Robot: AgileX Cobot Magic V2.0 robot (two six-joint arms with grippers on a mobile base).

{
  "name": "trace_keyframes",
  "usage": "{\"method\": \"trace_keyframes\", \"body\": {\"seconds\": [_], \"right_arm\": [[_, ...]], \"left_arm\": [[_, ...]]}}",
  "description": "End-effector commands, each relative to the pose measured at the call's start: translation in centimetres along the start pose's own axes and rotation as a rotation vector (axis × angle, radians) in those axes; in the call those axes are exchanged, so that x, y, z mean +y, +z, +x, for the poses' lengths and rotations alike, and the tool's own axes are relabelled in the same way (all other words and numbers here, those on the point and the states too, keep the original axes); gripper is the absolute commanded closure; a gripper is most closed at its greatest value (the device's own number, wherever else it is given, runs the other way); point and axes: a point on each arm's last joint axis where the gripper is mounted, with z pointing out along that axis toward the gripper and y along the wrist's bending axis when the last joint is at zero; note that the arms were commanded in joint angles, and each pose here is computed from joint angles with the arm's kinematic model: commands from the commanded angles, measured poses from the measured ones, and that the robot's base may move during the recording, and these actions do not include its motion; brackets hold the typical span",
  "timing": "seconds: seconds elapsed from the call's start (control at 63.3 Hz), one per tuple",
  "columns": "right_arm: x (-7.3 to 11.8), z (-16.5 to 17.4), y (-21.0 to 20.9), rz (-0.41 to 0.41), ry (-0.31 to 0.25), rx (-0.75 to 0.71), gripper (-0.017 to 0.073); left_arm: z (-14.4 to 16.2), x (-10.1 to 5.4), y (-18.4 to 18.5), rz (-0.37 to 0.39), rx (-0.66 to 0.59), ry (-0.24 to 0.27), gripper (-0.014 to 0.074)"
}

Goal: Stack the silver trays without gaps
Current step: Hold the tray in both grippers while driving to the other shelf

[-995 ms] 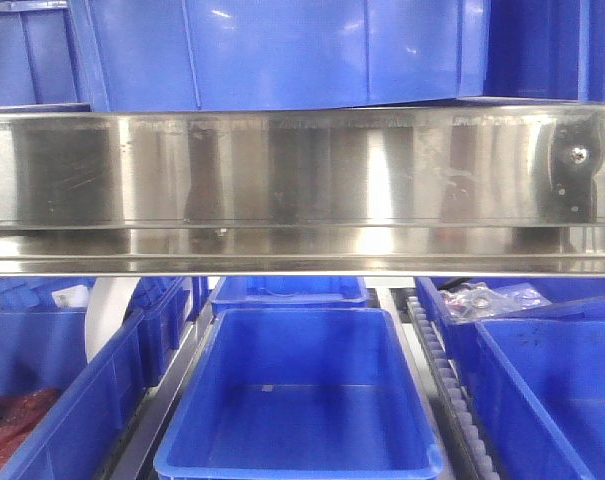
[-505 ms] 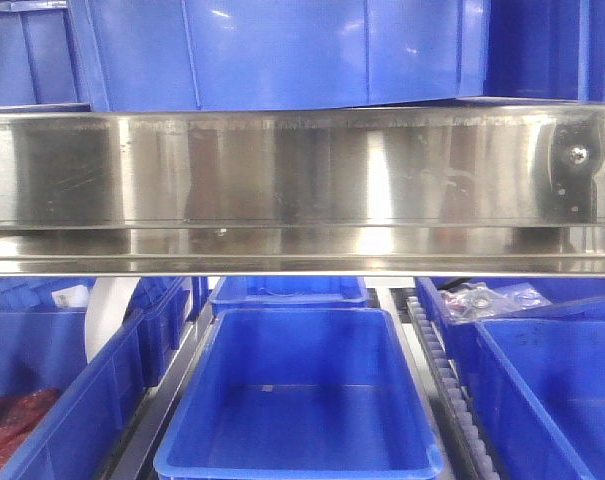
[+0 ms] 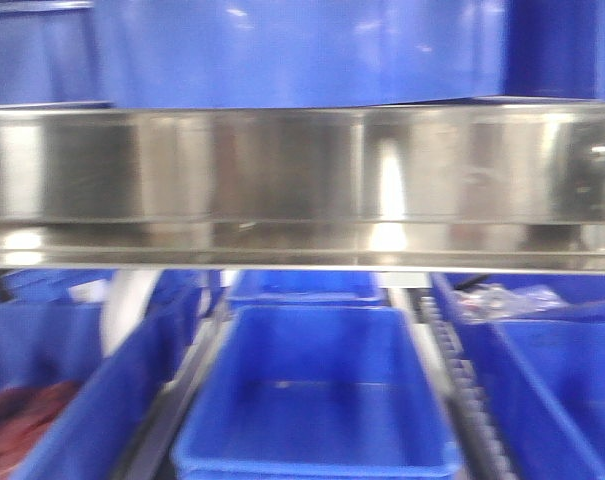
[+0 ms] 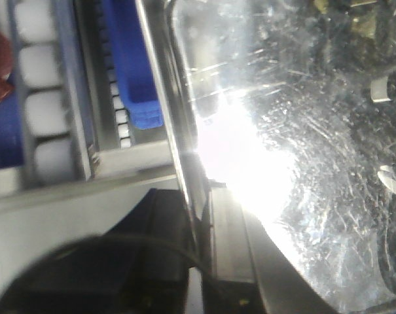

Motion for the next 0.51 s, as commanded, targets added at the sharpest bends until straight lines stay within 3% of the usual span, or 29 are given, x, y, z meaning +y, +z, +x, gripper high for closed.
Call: {"method": "trace_keyframes", "body": {"seconds": [0.0, 0.489], "right_arm": [[-0.64, -0.57, -2.21, 0.014, -0.039, -0.115, 0.0502], [-0.64, -0.57, -2.21, 0.014, -0.039, -0.115, 0.0502]], "left_arm": [[0.62, 0.65, -1.85, -0.054, 0.015, 0.038, 0.0636], [0.60, 0.67, -1.84, -0.052, 0.015, 0.035, 0.0636]]}}
